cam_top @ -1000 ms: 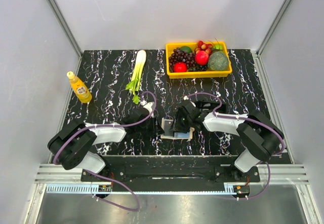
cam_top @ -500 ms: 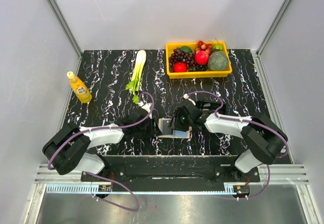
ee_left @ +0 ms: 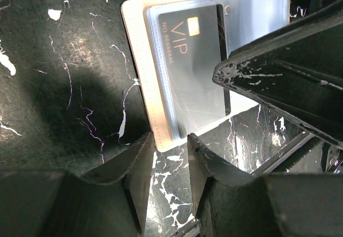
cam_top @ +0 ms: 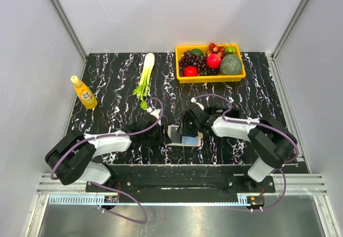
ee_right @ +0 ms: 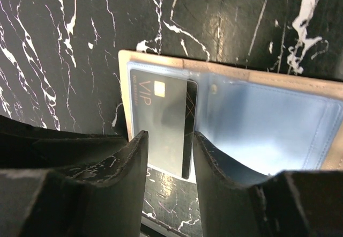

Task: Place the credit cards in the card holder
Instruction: Insert the credit card into the card holder, then pick up the credit card from the storage box.

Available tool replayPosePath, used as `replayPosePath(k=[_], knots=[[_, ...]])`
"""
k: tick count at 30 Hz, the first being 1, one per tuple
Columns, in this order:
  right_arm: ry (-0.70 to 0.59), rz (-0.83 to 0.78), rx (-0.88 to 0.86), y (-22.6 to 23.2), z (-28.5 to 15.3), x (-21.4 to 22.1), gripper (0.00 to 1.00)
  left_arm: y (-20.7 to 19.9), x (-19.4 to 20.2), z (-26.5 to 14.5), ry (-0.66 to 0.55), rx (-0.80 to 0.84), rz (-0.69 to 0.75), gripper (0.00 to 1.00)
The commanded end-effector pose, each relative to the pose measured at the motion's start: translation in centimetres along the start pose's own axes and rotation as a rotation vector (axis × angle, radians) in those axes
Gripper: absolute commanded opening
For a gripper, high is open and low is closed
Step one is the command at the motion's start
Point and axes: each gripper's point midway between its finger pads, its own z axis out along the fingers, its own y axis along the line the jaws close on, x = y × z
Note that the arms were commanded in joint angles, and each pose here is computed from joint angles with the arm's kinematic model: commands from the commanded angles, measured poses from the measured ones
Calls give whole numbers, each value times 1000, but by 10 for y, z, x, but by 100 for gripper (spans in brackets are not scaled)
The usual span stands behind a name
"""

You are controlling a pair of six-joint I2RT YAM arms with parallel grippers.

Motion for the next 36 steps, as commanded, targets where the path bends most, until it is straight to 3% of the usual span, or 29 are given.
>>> replayPosePath(k=[1,13,17,26,30,36], knots=[[-31,-42,-11,15,6,-11,45,6,0,0,-5,-31,22,36],[5,-36,-91,27,8,-4,44,5,0,0,-1,-28,24,36],[-41,-39,-79,26,-2,-12,44,9,-1,-3,-11,-48,23,36],[-250,-132,2,31,-68,-63,46,12,-20,-24,-109,-93,38,43],[-335,-122,134,0,-102,-83,49,3,-29,-35,-129,-81,60,45],[-372,24,257,-81,-135,-102,49,-16,-50,-46,-171,-45,107,47]])
